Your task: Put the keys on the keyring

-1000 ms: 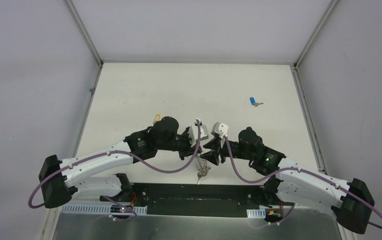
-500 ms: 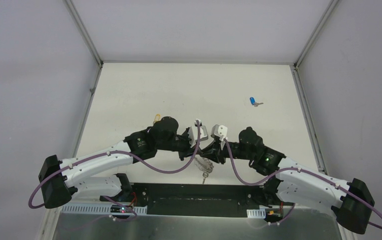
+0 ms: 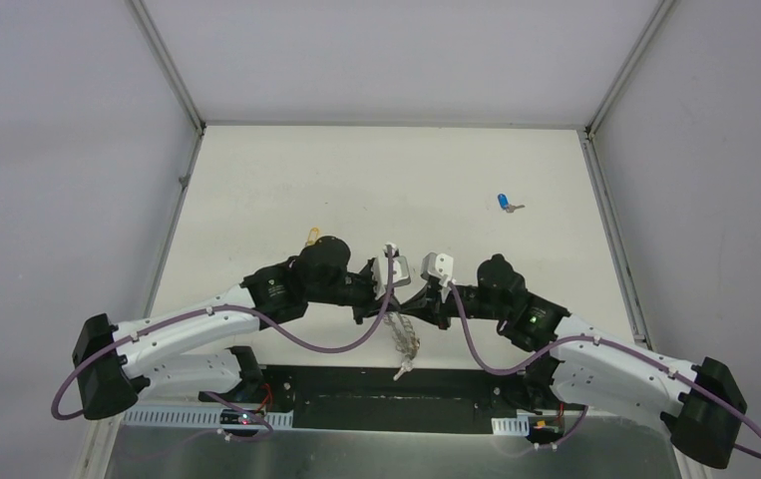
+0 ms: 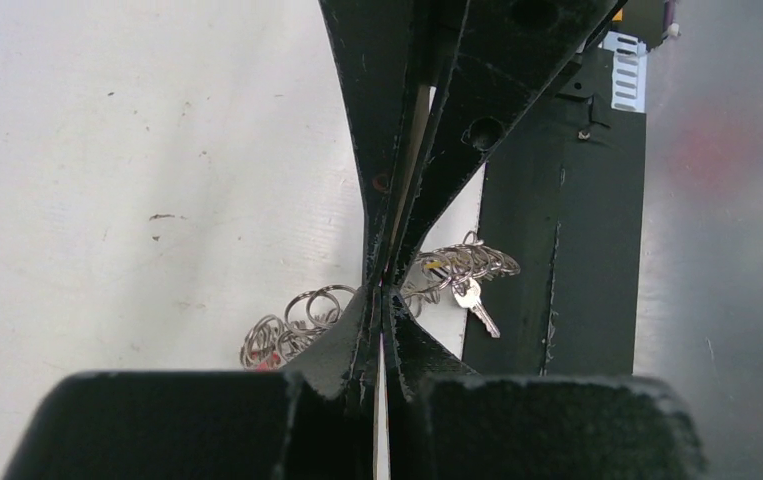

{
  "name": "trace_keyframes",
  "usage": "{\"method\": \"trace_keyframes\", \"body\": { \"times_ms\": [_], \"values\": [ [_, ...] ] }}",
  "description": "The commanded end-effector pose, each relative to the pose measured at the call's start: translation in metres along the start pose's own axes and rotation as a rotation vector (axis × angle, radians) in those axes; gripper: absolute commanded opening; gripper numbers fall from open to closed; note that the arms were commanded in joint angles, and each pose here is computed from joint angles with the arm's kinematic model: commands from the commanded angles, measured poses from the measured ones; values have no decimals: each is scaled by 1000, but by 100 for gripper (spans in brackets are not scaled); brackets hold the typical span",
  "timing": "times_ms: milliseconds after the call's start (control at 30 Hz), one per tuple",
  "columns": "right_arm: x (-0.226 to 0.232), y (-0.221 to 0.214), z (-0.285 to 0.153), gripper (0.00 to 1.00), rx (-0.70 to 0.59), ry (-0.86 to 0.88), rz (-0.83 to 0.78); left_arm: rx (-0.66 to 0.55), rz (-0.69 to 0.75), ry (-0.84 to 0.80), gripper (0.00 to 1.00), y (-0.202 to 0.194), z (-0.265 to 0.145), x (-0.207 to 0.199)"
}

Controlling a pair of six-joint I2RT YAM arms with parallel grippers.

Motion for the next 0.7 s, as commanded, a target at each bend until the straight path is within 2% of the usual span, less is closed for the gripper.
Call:
{"method": "trace_keyframes", "body": {
  "times_ms": [0, 100, 200, 467, 667],
  "values": [
    [4, 9, -3, 0, -58, 24, -46, -144, 59, 57, 4, 26, -12, 3],
    [4, 10, -3, 0, -69, 12, -23, -158, 54, 87, 21, 27, -17, 3],
    [5, 10, -3, 0, -90, 7, -8, -180, 43, 108, 29, 26, -22, 1],
    [8, 7, -7, 0, -123, 6, 19, -254, 16, 113, 34, 5, -29, -9],
    [12, 6, -10, 0, -136, 36, 13, -322, 142, -8, 35, -16, -18, -18]
  ]
}}
Point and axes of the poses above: each gripper's point midway between its finger pads, its own z axis out along the fingers, its own x axis along the line the jaws close on, y = z × x, the point moved 9 cm from there along -z, back along the fingers, and after that the axes turned 7 degrees about z, right-handed, at the moved point
